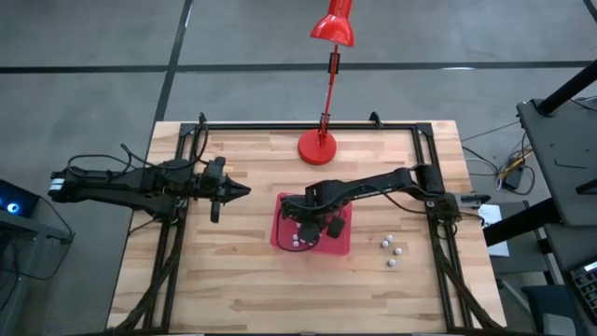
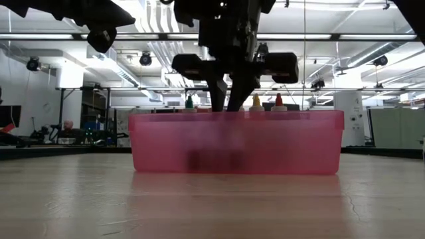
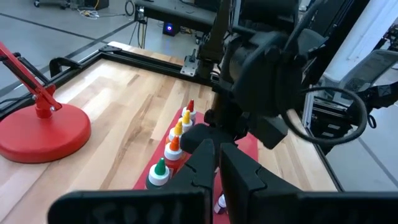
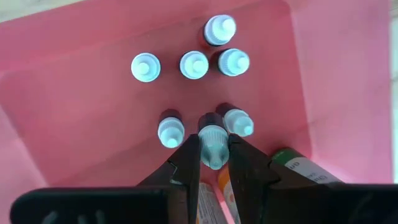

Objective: Pick & Place food coloring
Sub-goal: Put the small black food coloring bottle into the red bin

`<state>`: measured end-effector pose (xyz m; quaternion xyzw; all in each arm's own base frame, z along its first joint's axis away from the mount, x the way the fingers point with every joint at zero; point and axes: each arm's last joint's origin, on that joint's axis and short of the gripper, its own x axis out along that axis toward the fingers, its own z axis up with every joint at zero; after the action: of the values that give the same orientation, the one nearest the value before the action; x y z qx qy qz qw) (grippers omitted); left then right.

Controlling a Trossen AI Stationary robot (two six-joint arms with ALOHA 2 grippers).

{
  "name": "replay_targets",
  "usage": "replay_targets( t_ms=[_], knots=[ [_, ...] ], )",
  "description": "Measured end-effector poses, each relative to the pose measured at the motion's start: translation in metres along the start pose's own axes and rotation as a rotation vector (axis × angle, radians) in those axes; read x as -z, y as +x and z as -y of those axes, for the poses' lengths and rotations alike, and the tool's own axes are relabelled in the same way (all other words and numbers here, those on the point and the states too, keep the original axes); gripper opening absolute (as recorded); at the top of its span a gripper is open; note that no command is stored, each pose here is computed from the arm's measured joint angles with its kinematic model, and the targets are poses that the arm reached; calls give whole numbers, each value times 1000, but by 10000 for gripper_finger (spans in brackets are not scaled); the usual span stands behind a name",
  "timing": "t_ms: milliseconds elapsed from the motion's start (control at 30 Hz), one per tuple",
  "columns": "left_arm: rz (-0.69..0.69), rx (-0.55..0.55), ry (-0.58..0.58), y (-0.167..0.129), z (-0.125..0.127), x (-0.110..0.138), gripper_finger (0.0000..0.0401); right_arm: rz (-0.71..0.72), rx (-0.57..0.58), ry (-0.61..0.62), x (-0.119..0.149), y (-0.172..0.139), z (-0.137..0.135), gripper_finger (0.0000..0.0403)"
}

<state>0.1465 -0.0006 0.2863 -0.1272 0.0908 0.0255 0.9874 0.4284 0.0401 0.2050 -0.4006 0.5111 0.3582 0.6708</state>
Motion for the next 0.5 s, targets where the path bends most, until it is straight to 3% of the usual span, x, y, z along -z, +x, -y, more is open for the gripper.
replay_targets(
  t_ms=[500],
  knots=[
    [0,-1,3,0,0,0,0,-10,-21,25,7,9,4,61]
  ],
)
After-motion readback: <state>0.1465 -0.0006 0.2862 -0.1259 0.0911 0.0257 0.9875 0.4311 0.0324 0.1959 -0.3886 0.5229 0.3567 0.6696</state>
